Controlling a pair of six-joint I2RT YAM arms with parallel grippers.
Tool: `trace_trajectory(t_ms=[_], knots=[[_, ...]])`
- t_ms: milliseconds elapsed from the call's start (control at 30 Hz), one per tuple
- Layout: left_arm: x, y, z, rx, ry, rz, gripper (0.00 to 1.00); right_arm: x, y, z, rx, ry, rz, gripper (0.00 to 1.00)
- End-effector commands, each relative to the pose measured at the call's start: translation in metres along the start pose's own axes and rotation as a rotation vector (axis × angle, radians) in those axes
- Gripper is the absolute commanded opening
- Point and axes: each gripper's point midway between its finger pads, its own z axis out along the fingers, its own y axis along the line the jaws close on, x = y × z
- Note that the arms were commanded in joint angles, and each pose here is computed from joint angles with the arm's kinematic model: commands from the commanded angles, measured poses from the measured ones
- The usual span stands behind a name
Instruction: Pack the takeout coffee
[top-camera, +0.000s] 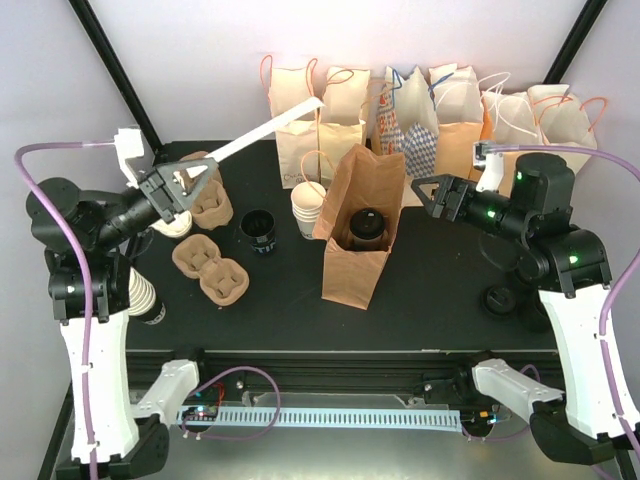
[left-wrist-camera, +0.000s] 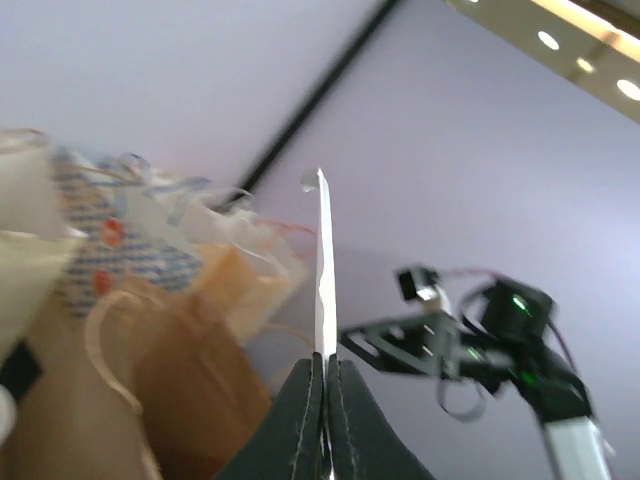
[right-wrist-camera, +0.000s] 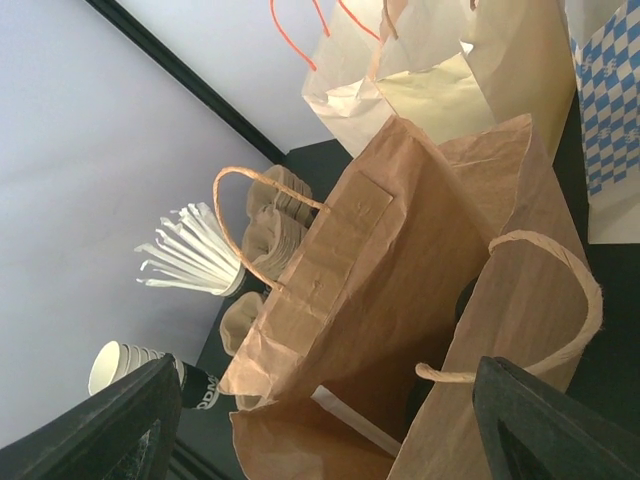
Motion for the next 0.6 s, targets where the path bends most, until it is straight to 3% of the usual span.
trace_trajectory(t_ms=[0,233,433,567], knots=[[0.023,-0.031,0.012,0.172,0.142,0.051,0.02,-0.001,-0.003,-0.009,0.035,-0.03,-0.012,0.82],[0.081,-0.015,0.05,0.091,0.414,0.02,0.02,0.004,-0.032,-0.022,0.2,-0.065,0.034,0.82],[0.113,0.009,0.06,-0.11,0.603,0.163,0.02,0.018,-0.052,-0.029,0.278,-0.079,0.101,0.82],[0.128,0.017,0.077,-0.137,0.672,0.212,0.02,0.025,-0.055,-0.029,0.272,-0.08,0.136,0.83]])
